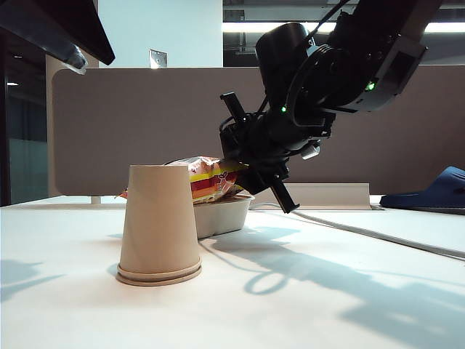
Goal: Pick up a bag of chips and put them in the box.
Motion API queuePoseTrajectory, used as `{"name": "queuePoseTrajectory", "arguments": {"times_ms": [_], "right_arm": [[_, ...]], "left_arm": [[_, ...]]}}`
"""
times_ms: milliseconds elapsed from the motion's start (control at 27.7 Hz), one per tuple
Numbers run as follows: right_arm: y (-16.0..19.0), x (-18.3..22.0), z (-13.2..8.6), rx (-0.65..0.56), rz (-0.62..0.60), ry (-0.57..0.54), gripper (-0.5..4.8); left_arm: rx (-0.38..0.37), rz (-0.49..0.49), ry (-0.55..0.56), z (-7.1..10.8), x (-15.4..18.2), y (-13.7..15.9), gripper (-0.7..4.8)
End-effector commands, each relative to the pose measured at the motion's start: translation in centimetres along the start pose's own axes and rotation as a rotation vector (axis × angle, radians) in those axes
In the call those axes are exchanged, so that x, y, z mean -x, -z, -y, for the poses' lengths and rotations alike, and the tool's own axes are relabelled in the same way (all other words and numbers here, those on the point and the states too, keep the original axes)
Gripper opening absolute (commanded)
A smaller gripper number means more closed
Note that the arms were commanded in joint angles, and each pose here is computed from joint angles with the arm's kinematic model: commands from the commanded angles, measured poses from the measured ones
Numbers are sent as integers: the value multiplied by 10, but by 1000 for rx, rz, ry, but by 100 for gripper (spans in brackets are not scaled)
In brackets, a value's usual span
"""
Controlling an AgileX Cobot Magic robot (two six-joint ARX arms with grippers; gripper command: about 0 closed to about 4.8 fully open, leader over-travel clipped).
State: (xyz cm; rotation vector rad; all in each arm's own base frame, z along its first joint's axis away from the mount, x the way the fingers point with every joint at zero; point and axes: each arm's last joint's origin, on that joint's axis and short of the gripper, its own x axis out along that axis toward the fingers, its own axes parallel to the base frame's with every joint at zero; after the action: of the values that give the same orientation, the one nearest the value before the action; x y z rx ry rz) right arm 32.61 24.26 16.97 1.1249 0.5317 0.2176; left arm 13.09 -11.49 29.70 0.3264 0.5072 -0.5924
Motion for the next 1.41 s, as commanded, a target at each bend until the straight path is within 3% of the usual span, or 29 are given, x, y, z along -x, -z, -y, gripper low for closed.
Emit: {"name": "queuePoseTrajectory", "arguments": {"times_ms": [36, 145, 434, 578, 868, 1048, 1410], "right_arm": [[1, 0, 1, 8, -10, 19, 119], [2, -1, 2, 9, -10, 23, 182], [2, -1, 2, 47, -10, 23, 193], [1, -1, 2, 102, -11, 21, 268], [1, 0, 2, 140, -12, 21, 280], [1, -1, 2, 143, -12, 21, 383], [-2, -1, -2, 213, -23, -12, 412]], "left_arm": [[4, 14, 4, 0, 2, -2, 256], [4, 14, 4, 0, 2, -2, 256], [5, 15, 4, 0, 2, -2, 256], [5, 15, 4, 0, 2, -2, 256], [5, 15, 4, 0, 2, -2, 256], [5, 15, 4, 0, 2, -2, 256], [5, 15, 3, 0, 2, -2, 256]]}}
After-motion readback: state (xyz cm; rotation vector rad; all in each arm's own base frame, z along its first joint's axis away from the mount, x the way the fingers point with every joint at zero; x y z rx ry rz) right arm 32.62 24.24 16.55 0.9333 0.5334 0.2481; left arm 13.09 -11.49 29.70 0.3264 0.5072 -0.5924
